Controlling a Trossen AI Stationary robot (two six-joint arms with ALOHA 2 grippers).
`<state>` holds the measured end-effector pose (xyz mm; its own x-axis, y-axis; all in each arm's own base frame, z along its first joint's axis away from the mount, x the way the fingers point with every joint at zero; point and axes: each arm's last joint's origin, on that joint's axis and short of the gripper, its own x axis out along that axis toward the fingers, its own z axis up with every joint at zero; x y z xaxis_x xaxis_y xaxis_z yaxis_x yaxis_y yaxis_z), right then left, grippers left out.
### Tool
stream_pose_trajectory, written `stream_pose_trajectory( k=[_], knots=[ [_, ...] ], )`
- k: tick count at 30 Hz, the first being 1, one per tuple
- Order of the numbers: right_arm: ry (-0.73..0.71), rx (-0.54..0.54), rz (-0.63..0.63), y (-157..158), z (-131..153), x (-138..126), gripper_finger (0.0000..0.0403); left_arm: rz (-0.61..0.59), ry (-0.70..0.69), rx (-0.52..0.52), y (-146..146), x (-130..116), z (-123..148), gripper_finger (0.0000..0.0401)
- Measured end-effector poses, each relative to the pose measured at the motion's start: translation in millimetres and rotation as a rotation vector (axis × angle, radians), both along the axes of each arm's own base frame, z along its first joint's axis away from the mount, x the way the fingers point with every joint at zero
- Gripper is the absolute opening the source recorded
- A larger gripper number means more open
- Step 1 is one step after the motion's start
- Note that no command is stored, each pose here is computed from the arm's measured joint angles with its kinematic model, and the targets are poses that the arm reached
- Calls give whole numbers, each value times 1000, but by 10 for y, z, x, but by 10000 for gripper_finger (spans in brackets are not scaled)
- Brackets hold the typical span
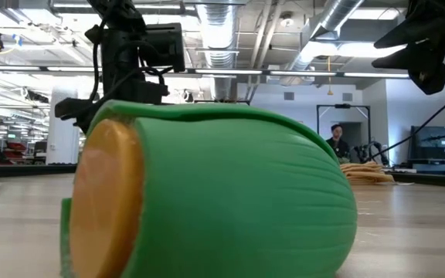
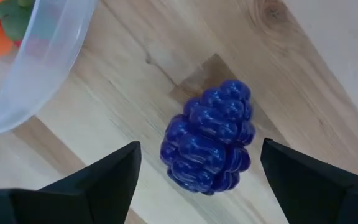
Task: Pick and placing Produce into tupperware
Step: Put the purple grapes into the transparent bin
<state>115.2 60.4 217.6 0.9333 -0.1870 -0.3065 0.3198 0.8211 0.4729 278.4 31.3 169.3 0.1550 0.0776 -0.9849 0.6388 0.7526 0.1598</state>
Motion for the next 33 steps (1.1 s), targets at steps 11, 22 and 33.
stream_pose_trajectory(
  k=[11, 22, 33],
  knots=[
    [-3, 3, 0, 1, 3, 1, 169, 28, 19, -38, -5, 39, -104, 320],
    [-7, 20, -1, 3, 5, 2, 169, 90, 68, -48, -3, 47, -206, 308],
    [-7, 21, -1, 3, 5, 2, 169, 148, 71, -50, -3, 41, -205, 229]
  ],
)
